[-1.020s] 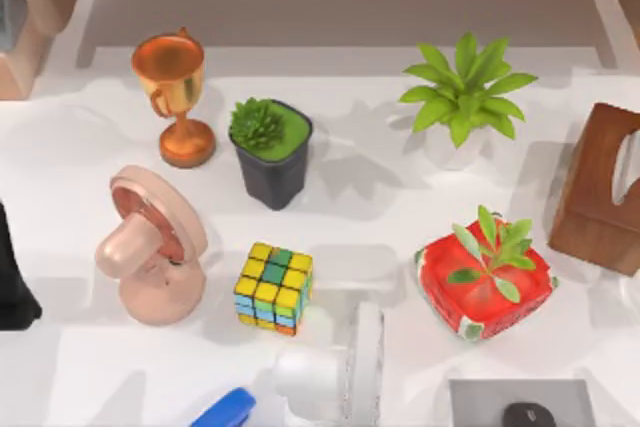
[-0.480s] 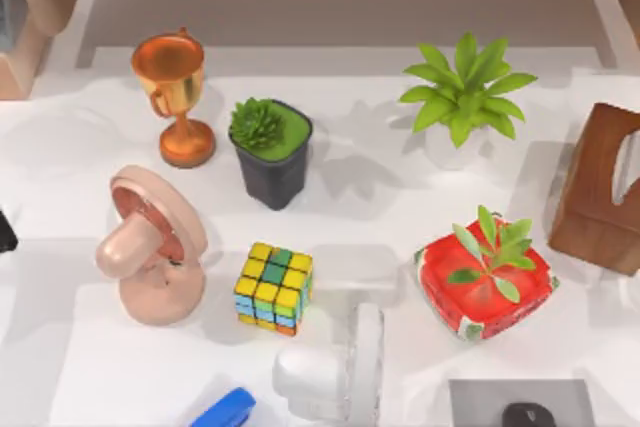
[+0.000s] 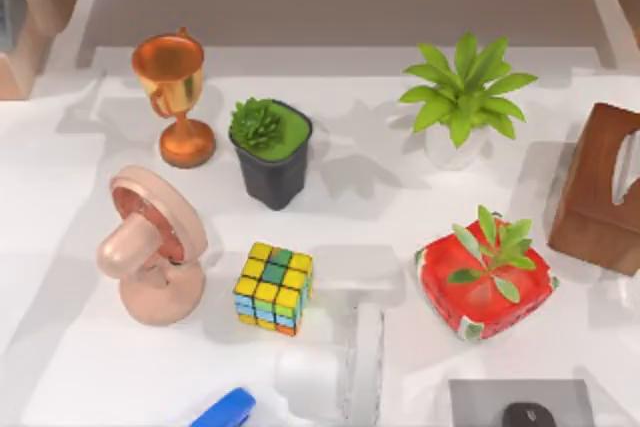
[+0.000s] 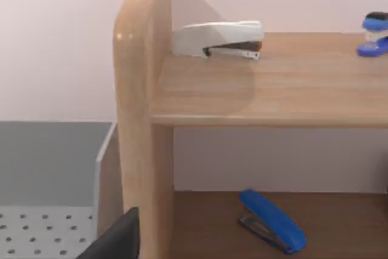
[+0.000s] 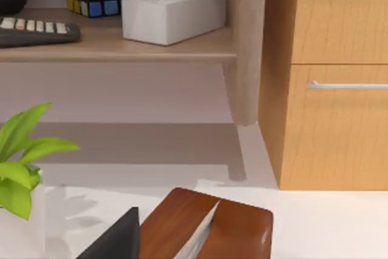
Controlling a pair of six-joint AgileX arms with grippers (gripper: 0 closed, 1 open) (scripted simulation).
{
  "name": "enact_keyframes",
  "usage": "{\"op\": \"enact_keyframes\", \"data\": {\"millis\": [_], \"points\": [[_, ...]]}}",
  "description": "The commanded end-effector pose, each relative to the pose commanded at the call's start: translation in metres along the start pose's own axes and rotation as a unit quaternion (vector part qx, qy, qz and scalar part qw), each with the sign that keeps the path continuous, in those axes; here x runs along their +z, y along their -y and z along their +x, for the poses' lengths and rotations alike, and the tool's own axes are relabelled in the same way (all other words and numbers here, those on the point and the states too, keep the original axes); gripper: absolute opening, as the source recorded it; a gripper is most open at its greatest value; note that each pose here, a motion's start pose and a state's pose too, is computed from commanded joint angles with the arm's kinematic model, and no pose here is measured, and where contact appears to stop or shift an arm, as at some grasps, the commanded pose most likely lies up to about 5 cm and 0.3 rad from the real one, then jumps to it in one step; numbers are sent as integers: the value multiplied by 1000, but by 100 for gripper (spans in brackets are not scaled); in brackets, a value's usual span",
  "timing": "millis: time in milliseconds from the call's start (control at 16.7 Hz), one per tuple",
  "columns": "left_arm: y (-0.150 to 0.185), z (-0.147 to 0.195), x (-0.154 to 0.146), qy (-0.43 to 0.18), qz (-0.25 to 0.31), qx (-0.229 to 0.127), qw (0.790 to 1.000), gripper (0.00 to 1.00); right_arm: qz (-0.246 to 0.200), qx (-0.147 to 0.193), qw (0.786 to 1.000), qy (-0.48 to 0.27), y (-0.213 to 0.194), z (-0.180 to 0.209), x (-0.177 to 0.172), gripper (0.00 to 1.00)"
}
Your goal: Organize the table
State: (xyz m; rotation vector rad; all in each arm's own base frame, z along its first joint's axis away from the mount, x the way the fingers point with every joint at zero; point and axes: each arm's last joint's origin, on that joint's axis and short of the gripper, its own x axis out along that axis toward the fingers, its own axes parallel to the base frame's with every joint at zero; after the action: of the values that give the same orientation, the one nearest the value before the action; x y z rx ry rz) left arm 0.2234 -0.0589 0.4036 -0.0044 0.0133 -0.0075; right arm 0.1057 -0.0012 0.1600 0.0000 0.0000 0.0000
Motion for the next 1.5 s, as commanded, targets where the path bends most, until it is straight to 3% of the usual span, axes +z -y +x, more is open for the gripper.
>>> {"op": "enact_keyframes", "data": {"millis": [240, 600, 900, 1500], "points": [[60, 82, 45, 5, -2, -4, 1000, 100, 0, 0, 1000, 0, 0, 0, 0, 100], [155, 165, 45, 12, -5, -5, 1000, 100, 0, 0, 1000, 0, 0, 0, 0, 100], [192, 186, 31, 12, -4, -5, 1000, 100, 0, 0, 1000, 0, 0, 0, 0, 100], [193, 197, 31, 12, -4, -5, 1000, 100, 0, 0, 1000, 0, 0, 0, 0, 100]]}}
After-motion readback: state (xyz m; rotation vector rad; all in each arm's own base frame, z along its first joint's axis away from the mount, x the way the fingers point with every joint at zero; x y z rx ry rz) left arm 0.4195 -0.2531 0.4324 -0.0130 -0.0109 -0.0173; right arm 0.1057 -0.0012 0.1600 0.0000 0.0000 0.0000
